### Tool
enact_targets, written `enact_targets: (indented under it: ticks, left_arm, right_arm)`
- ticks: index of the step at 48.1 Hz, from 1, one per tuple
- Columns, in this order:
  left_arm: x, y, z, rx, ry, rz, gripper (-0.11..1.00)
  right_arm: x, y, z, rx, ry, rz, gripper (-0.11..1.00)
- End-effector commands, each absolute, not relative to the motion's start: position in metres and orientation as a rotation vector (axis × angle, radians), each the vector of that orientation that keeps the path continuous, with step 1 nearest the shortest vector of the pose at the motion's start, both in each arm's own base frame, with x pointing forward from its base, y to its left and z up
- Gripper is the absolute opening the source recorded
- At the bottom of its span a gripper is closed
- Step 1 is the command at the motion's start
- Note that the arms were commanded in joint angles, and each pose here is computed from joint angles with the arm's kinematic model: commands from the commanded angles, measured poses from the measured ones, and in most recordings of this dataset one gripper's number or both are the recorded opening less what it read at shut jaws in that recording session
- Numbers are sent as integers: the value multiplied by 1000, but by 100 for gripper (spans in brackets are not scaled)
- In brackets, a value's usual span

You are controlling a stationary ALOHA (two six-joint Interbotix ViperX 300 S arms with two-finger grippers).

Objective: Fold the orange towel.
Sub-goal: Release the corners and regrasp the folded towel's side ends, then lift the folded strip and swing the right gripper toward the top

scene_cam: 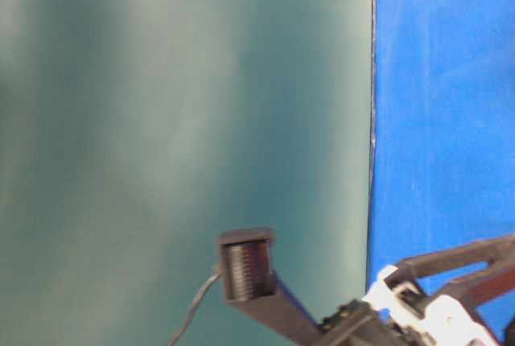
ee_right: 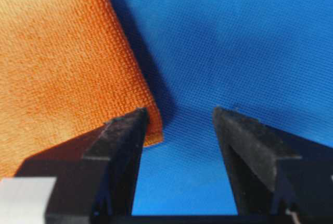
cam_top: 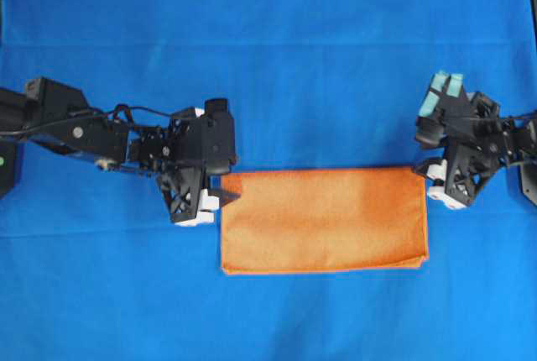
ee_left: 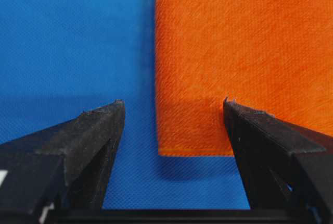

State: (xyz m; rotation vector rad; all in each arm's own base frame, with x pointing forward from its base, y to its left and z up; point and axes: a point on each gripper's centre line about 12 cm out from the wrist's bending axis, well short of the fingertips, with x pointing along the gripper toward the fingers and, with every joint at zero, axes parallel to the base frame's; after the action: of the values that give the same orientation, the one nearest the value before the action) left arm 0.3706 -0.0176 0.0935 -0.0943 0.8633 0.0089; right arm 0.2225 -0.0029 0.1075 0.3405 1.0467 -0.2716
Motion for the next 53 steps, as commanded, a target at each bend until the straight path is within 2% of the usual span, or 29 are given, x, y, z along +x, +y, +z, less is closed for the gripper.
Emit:
enact_targets:
  ticks: [1,11,20,25,31,33,38,53]
  left_arm:
    - [374,-14,92,-99,855,19,69]
    - [373,-14,79,-114,890,29,64]
    - [372,-18,79,-110,900,20,45]
    - [371,-23,77,-102,924,7,36]
    - [370,-30,77,-92,968,-7,21]
    - [370,-32,76,-91,983,-10,15]
    - [370,-32,76,-88,1001,-9,4]
    - [373,-31,85,-85,1001,-11,3]
  right_arm:
    - [228,-3,105,346,1036,-263,58]
    - [230,-1,98,349,1052,-261,58]
    - [230,0,98,349,1053,-256,54]
    - [232,5,99,340,1051,-238,39]
    - [232,9,100,331,1051,-220,7]
    - [233,10,100,330,1050,-218,1]
    - [234,11,102,331,1036,-211,1]
    - [235,10,115,335,995,-207,1]
